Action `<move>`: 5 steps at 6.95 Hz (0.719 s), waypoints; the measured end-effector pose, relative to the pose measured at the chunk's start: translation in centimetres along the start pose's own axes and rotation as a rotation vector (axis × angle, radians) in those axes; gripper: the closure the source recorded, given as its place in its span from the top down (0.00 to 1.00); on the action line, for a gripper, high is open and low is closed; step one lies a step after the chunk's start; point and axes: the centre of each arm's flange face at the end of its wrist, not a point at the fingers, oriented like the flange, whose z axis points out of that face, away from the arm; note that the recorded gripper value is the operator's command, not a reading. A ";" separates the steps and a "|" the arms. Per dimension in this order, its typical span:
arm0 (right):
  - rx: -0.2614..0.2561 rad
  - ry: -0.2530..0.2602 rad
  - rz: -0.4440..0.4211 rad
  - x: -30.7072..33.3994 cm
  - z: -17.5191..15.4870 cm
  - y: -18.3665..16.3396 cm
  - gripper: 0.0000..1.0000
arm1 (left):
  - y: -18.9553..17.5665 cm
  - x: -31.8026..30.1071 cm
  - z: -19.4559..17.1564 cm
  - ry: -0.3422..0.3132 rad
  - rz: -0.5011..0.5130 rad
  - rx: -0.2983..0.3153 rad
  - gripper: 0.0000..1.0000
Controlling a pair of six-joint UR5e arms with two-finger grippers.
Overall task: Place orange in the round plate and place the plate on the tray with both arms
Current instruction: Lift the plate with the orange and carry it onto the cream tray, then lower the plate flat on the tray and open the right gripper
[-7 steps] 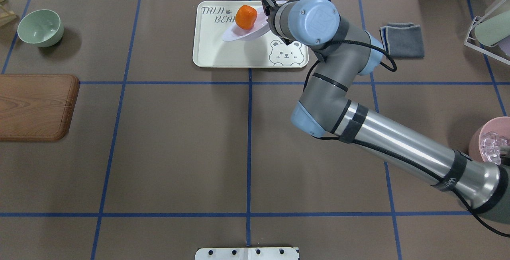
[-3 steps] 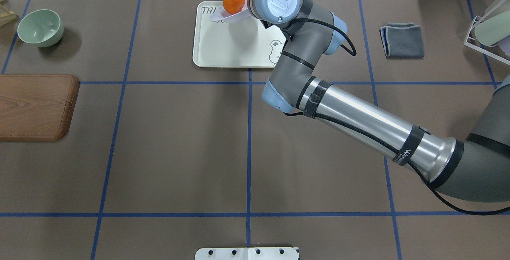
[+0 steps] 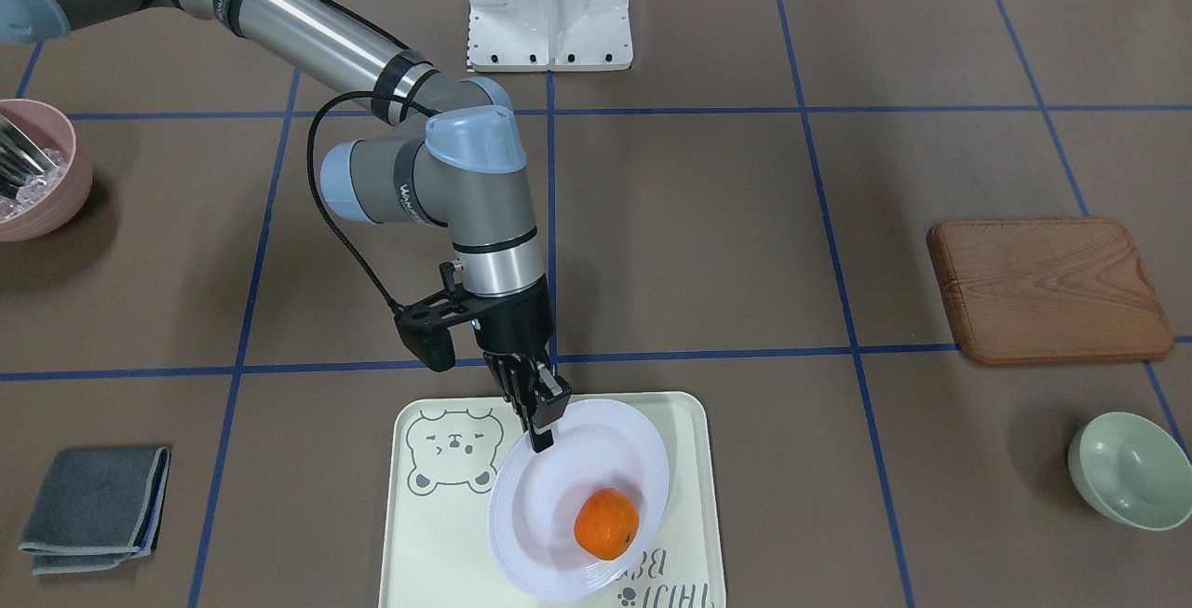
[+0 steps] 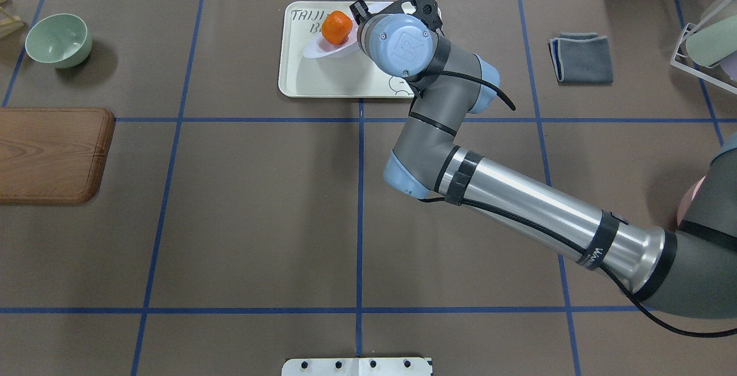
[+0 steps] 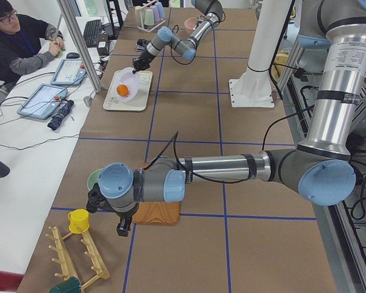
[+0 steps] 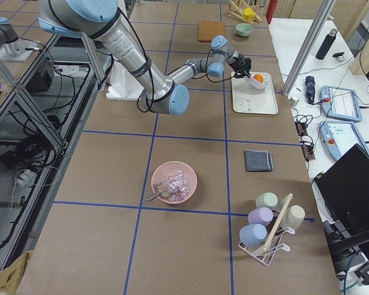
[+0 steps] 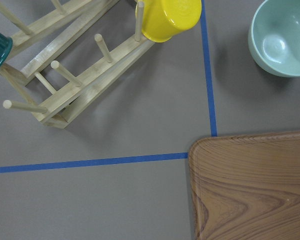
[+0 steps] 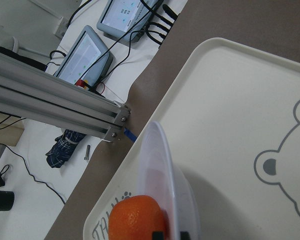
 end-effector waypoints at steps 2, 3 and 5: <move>-0.003 0.001 -0.141 3.9 -1.4 -2.0 1.00 | 0.1 0.0 0.1 0.000 -0.001 -0.001 0.99; -0.016 0.021 -0.204 5.5 -2.1 -2.8 1.00 | 0.1 0.0 0.0 0.000 -0.001 -0.001 0.99; -0.066 0.101 -0.347 5.9 -4.1 -5.7 1.00 | 0.0 0.0 0.0 0.000 -0.002 -0.001 0.99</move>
